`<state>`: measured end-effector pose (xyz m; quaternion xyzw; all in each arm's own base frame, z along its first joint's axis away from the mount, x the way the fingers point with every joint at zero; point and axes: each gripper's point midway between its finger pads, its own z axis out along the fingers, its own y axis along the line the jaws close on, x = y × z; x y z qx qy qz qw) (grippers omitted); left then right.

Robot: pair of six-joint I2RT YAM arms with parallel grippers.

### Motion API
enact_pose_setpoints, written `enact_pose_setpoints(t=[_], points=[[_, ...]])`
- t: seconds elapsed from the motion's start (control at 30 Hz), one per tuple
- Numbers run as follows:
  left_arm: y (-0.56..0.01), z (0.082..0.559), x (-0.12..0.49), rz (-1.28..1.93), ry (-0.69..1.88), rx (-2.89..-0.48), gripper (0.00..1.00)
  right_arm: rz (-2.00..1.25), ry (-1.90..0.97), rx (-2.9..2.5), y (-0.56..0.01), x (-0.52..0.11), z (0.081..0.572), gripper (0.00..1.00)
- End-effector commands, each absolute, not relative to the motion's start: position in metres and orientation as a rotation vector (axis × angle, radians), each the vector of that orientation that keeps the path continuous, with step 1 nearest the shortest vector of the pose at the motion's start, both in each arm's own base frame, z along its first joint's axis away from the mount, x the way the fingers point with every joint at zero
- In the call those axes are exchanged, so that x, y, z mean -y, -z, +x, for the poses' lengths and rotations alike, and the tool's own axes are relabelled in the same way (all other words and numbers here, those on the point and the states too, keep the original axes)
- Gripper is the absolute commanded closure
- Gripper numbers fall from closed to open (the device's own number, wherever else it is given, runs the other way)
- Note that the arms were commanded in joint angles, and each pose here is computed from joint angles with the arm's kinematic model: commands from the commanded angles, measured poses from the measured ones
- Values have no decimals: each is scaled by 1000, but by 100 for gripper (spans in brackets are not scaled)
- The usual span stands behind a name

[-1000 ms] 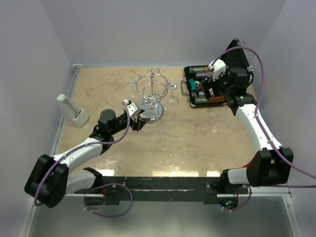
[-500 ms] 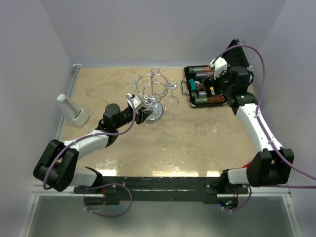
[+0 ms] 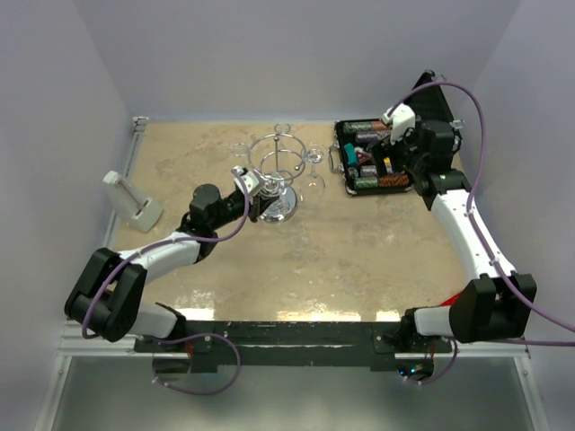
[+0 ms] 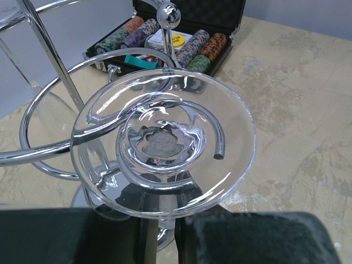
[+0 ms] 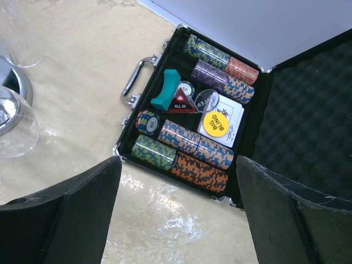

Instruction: Take the wine glass off the wine glass rack

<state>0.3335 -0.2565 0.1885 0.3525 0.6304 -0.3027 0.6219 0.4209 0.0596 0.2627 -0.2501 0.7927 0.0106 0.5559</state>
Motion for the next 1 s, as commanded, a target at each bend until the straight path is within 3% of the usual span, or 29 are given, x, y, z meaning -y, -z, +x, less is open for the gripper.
enact_pose_setpoints(t=[0.0,0.97], points=[[-231,328,263,831,714,-1314,100,-582,7,-1841,-279,-54,414,11],[-225,292,247,917,700,-1366,100,-590,-10,-1847,-271,-55,395,11]])
